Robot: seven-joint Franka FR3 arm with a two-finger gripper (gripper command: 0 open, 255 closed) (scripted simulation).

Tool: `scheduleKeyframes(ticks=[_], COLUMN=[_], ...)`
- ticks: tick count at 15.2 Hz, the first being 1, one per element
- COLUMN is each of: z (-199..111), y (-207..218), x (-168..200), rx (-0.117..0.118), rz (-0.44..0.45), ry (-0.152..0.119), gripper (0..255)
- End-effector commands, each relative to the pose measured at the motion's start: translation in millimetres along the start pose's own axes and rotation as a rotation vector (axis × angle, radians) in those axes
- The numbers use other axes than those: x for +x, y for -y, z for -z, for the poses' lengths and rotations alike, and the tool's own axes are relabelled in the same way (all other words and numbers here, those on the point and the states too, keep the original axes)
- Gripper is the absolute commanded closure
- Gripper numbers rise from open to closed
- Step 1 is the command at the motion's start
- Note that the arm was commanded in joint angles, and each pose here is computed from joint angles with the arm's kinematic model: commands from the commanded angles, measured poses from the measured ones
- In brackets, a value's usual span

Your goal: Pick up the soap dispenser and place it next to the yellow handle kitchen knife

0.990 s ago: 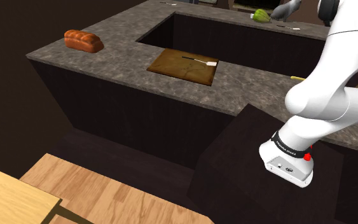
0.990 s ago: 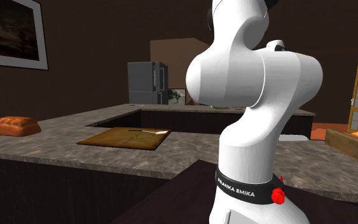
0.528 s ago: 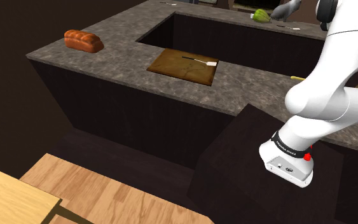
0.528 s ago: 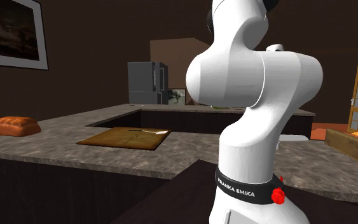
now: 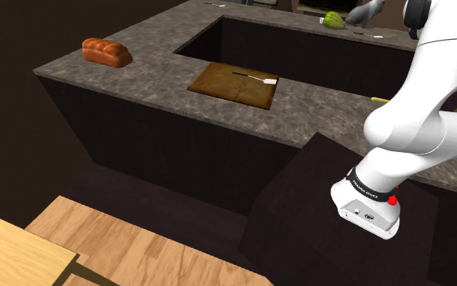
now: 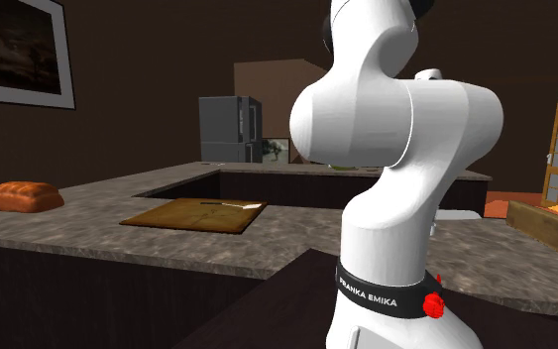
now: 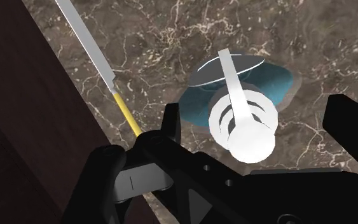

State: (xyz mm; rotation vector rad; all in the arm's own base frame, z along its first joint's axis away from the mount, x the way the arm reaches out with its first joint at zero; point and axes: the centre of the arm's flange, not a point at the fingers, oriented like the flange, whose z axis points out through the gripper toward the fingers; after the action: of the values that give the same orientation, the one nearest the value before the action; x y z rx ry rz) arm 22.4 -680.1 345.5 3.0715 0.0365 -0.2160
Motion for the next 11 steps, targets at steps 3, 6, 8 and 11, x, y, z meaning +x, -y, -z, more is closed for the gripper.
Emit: scheduleKeyframes(ticks=[3, 6, 8, 11], z=[26.4, 50.0, 50.0, 50.0], y=[0.0, 0.0, 0.0, 0.0], x=[0.0, 0.0, 0.0, 0.0], rx=[0.000, 0.000, 0.000, 0.000], rz=[0.000, 0.000, 0.000, 0.000], ry=[0.000, 0.000, 0.000, 0.000], gripper=[0, 0, 0, 0])
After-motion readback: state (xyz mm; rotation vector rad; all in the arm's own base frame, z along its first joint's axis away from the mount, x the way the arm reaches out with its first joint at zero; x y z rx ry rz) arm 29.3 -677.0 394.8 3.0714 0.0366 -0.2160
